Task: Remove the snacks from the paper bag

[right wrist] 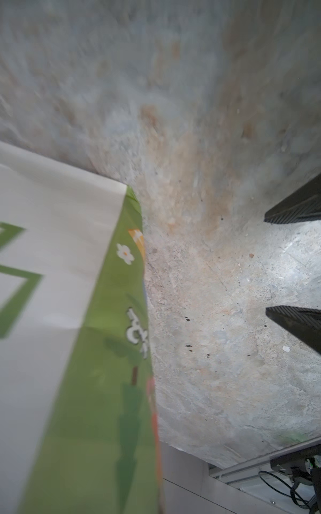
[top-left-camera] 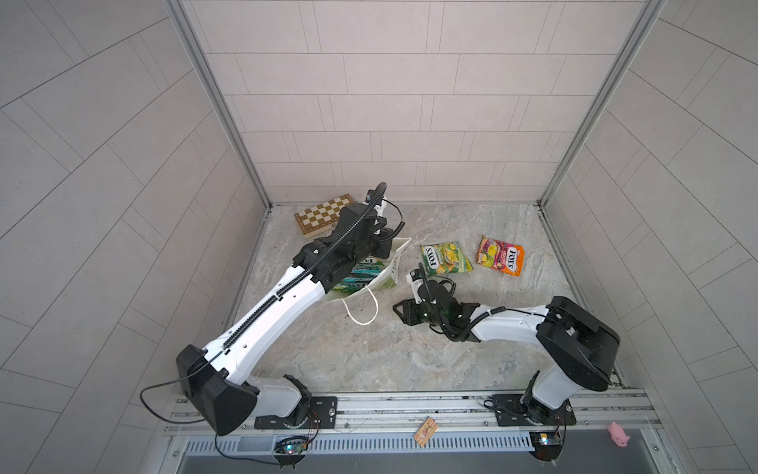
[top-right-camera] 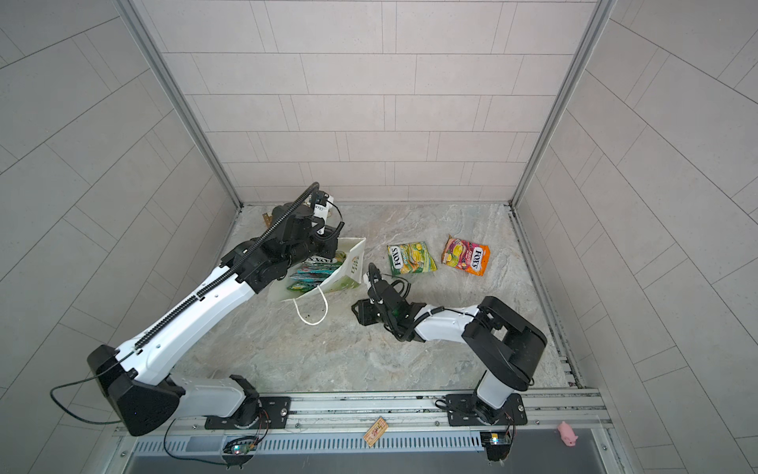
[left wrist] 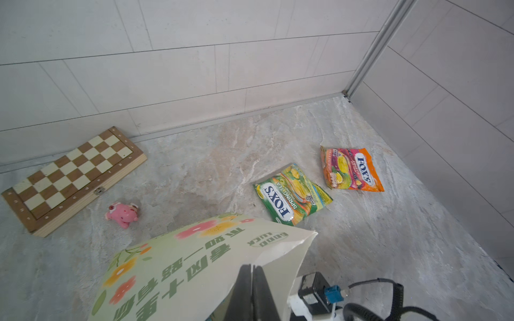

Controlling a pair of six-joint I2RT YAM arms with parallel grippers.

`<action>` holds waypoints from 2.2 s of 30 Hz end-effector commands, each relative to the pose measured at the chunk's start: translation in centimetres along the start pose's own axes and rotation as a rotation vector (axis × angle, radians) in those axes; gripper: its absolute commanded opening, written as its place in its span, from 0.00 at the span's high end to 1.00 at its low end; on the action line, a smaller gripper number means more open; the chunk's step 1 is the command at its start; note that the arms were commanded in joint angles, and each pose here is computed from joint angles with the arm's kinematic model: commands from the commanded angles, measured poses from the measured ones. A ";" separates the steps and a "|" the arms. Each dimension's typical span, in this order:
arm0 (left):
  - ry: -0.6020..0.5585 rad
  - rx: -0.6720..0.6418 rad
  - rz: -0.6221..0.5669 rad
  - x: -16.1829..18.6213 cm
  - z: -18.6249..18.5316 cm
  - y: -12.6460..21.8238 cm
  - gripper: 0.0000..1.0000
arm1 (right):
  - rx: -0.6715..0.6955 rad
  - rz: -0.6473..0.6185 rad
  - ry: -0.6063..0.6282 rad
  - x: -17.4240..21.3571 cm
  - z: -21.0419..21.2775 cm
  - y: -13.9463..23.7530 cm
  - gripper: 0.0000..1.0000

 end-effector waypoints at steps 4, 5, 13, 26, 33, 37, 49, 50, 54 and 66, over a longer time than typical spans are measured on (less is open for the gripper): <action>0.010 -0.060 -0.043 -0.8 1.0 1.5 1.00 | -0.126 -0.089 -0.146 -1.6 2.0 -3.3 0.51; 0.011 -0.060 -0.044 -0.8 1.1 1.6 1.00 | -0.133 -0.107 -0.160 -1.9 2.1 -3.7 0.51; 0.026 -0.107 -0.019 -0.6 1.8 2.7 1.00 | 0.028 -0.239 -0.206 -5.5 -0.9 -6.1 0.51; 0.076 -0.023 0.050 1.1 0.6 2.8 1.00 | 0.144 -0.264 -0.226 -9.7 -6.2 -6.3 0.51; 0.068 0.040 0.069 2.0 -0.4 1.9 1.00 | 0.226 -0.265 -0.144 -10.8 -6.8 -3.0 0.51; 0.026 0.090 0.077 2.4 -1.1 2.0 1.00 | 0.309 -0.268 -0.077 -11.4 -6.7 1.6 0.51; -0.015 0.244 0.127 3.5 -3.7 1.5 1.00 | 0.059 -0.258 0.108 -10.6 0.6 13.8 0.49; -0.011 0.244 0.130 3.5 -3.7 1.4 1.00 | 0.044 -0.251 0.133 -10.5 1.2 14.4 0.48; -0.004 0.247 0.125 3.3 -3.8 0.9 1.00 | -0.013 -0.231 0.232 -9.6 3.2 15.0 0.40; -0.009 0.247 0.132 3.6 -4.0 0.2 1.00 | -0.047 -0.151 0.281 -8.6 5.1 11.3 0.38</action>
Point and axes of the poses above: each gripper's point midway between its finger pads, its own y axis back along the fingers, its own z axis along the line the jaws close on, x = y × z, the point moved 1 cm from there along y, back along the fingers
